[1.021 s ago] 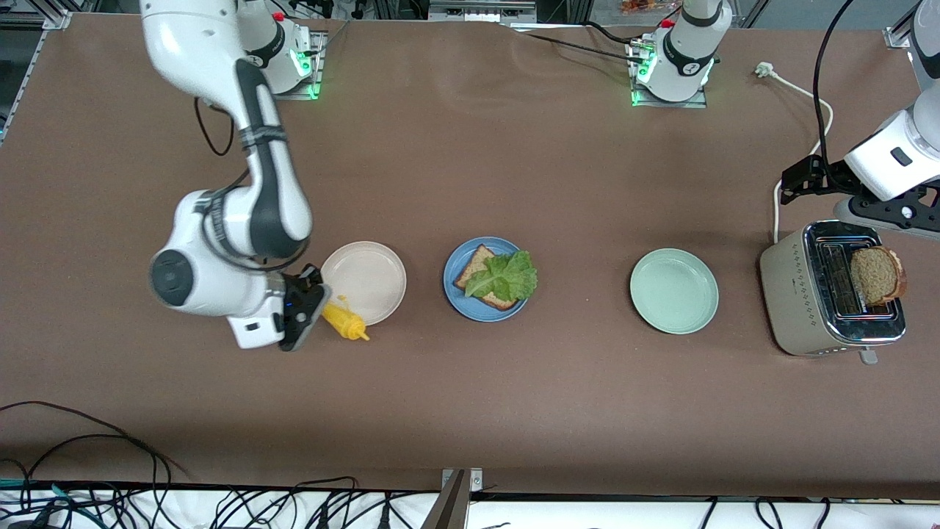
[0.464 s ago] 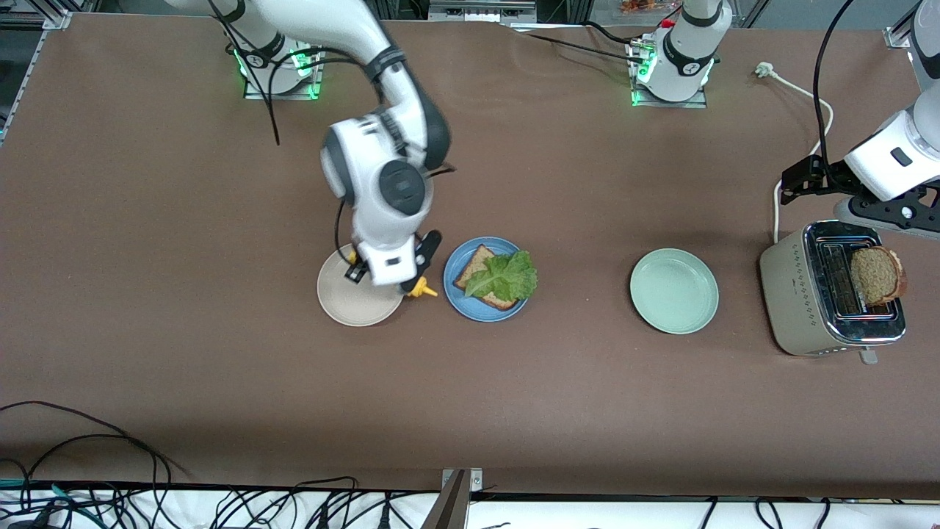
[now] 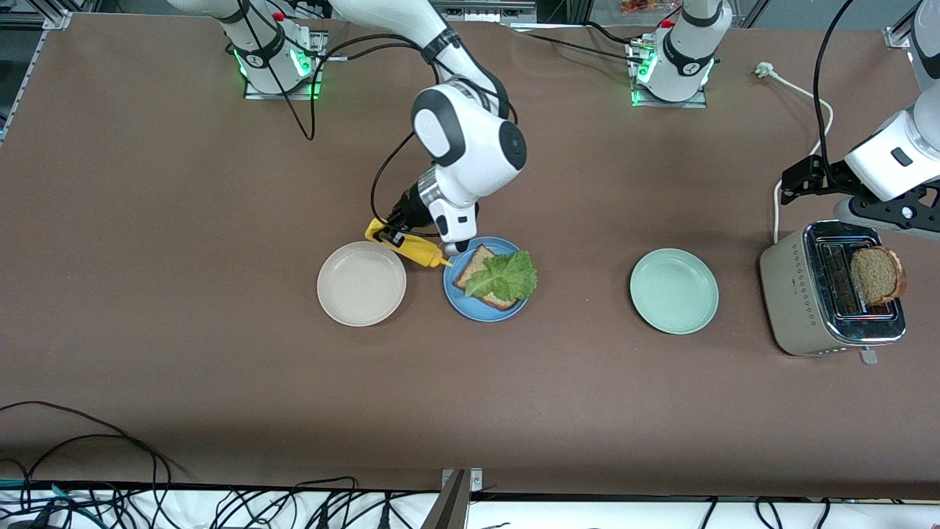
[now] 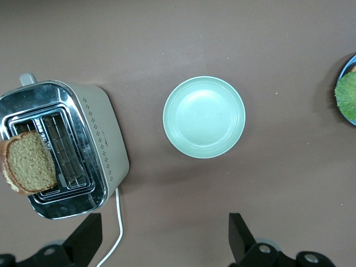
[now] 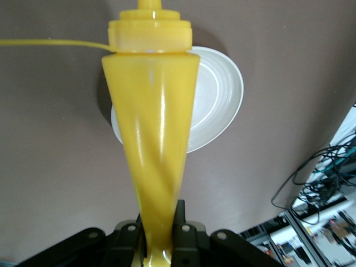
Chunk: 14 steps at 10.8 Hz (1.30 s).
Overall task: Make sandwich in blue plate with both arms
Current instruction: 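Tilt the mustard bottle over the lettuce with the right gripper, then carry the mustard bottle back beside the white plate with the right gripper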
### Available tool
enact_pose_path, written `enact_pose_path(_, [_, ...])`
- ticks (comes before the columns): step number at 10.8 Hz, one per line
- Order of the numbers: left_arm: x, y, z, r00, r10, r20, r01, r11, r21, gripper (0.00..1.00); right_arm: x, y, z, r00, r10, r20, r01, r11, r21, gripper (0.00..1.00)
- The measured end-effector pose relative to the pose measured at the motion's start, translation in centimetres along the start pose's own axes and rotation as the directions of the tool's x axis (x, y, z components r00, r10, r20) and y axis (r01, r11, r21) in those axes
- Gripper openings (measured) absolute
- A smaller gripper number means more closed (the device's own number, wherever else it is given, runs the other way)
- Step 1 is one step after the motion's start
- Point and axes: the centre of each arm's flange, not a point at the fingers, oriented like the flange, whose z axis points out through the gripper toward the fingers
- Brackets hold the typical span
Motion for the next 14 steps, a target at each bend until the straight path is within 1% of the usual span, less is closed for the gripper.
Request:
enact_pose_path(2, [0.0, -0.2, 0.0, 1.000, -0.003, 0.000, 0.003, 1.000, 0.000, 1.00, 2.0, -1.8, 0.9, 0.999, -0.008, 0.036, 0.009, 0.999, -0.037, 0.18])
enact_pose_path(5, [-0.1, -0.3, -0.1, 1.000, -0.005, -0.002, 0.005, 1.000, 0.000, 1.00, 4.0, -3.0, 1.8, 0.998, -0.022, 0.055, 0.025, 0.998, -0.064, 0.18])
enact_pose_path(9, [-0.1, -0.6, -0.1, 1.000, -0.012, -0.003, 0.012, 1.000, 0.000, 1.00, 3.6, -1.8, 1.6, 0.999, -0.002, 0.050, 0.006, 0.997, -0.073, 0.18])
enact_pose_path(10, [-0.2, -0.9, -0.1, 1.000, -0.016, -0.003, 0.016, 1.000, -0.001, 1.00, 3.1, -0.2, 1.3, 1.000, 0.011, 0.010, -0.011, 0.999, -0.053, 0.18])
enact_pose_path(11, [-0.2, -1.1, -0.1, 1.000, -0.019, -0.003, 0.019, 1.000, -0.001, 1.00, 1.4, 3.0, 1.2, 0.998, 0.016, -0.057, -0.015, 1.000, 0.022, 0.18])
enact_pose_path(12, [-0.2, -1.2, -0.1, 1.000, -0.021, -0.003, 0.021, 1.000, -0.001, 1.00, -1.4, 7.2, 1.5, 0.989, 0.040, -0.143, -0.020, 0.990, 0.137, 0.18])
enact_pose_path(13, [-0.2, -1.2, -0.1, 1.000, -0.021, -0.003, 0.021, 1.000, -0.001, 1.00, -5.1, 12.0, 2.2, 0.965, 0.088, -0.248, -0.019, 0.963, 0.269, 0.18])
enact_pose_path(14, [-0.2, -1.2, -0.2, 1.000, -0.021, -0.003, 0.021, 1.000, -0.001, 1.00, -9.4, 16.8, 3.4, 0.924, 0.141, -0.357, 0.006, 0.925, 0.379, 0.18])
